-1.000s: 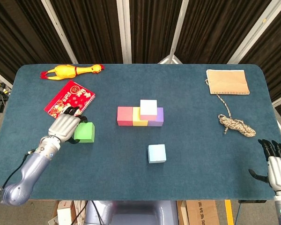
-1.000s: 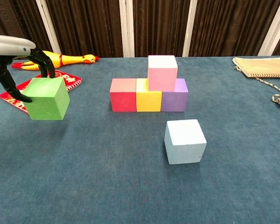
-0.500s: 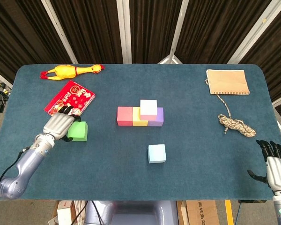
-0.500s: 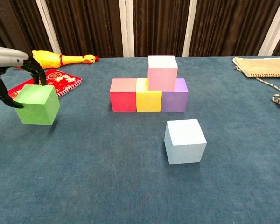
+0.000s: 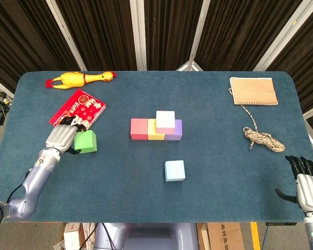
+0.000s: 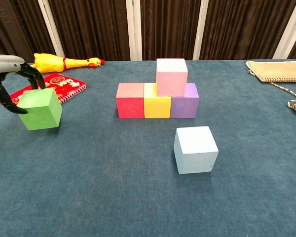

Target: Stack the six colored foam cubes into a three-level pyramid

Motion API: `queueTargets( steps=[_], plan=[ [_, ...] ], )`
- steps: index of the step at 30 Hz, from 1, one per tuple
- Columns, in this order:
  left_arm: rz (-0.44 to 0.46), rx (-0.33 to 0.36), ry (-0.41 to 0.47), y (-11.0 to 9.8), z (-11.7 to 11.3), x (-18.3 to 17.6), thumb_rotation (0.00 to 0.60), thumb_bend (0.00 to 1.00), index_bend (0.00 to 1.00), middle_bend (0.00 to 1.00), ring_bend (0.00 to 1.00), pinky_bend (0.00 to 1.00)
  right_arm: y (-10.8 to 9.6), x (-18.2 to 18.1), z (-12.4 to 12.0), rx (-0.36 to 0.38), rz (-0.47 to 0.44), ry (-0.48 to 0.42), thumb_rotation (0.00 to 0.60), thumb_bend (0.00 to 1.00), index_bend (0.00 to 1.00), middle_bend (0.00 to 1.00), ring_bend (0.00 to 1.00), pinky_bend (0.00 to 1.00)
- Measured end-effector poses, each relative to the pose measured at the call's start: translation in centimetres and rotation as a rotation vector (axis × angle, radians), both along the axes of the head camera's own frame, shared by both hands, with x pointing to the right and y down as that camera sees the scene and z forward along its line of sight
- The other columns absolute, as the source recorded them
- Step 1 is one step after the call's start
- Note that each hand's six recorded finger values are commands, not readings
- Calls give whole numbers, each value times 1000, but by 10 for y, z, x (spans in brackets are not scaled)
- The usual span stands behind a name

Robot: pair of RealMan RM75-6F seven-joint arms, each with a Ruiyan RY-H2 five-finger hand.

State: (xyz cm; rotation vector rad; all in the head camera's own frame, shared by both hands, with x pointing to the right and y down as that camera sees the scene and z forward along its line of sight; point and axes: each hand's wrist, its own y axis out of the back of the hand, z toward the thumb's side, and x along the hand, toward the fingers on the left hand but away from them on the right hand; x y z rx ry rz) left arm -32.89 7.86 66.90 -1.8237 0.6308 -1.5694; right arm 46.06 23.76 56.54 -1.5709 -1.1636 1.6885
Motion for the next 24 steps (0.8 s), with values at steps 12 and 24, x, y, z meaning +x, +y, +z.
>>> queueTargets(
  steps=[12,24],
  plan=[
    [27,-40,-57,3,6,7,600,255,184,211,0,0,0,1,-2,1,2,-9,600,192,127,138,22,0],
    [23,-14,-97,2,-4,8,600,217,129,190,0,0,1,0,-2,-6,3,-17,600,193,128,138,22,0]
  ],
)
